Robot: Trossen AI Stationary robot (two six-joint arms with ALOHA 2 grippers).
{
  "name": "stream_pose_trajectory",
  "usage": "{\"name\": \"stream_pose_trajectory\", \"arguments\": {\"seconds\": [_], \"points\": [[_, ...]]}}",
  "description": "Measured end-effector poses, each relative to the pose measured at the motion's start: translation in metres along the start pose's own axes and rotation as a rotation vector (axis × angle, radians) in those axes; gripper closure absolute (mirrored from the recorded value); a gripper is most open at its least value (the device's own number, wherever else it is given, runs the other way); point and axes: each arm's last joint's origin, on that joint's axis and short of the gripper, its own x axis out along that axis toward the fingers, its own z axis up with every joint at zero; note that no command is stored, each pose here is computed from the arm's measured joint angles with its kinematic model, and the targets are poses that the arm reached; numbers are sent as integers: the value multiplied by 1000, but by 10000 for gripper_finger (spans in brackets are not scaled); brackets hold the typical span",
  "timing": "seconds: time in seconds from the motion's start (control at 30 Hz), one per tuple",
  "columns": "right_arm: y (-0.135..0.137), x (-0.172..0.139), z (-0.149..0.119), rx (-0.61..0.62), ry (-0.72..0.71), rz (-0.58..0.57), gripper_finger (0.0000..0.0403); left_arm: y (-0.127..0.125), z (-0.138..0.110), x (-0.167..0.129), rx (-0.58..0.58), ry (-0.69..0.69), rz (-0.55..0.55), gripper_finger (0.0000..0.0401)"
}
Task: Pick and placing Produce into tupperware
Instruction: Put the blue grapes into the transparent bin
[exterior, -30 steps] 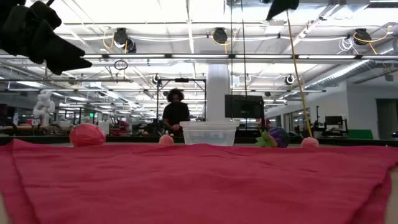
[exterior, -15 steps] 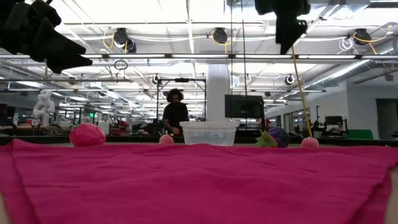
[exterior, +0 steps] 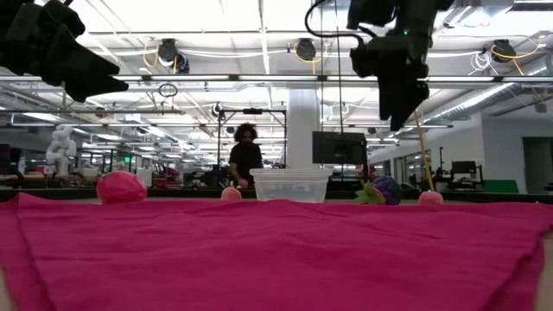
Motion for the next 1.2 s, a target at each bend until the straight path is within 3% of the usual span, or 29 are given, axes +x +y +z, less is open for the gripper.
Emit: {"name": "stream_pose_trajectory", "arguments": {"seconds": [0.13,0.67,0.93,1.2], "points": [[-3,14,-1,17,-8,64,112,0,0,0,-1,-1,0,130],[-7,15,0,31,-9,56,112,0,0,0,-2,-1,0,130],[3,9,30,10,115,-6,112,0,0,0,1,-4,0,130],[5,37,50,-55,237,-134,112,0,0,0,-4,-1,0,130]]}}
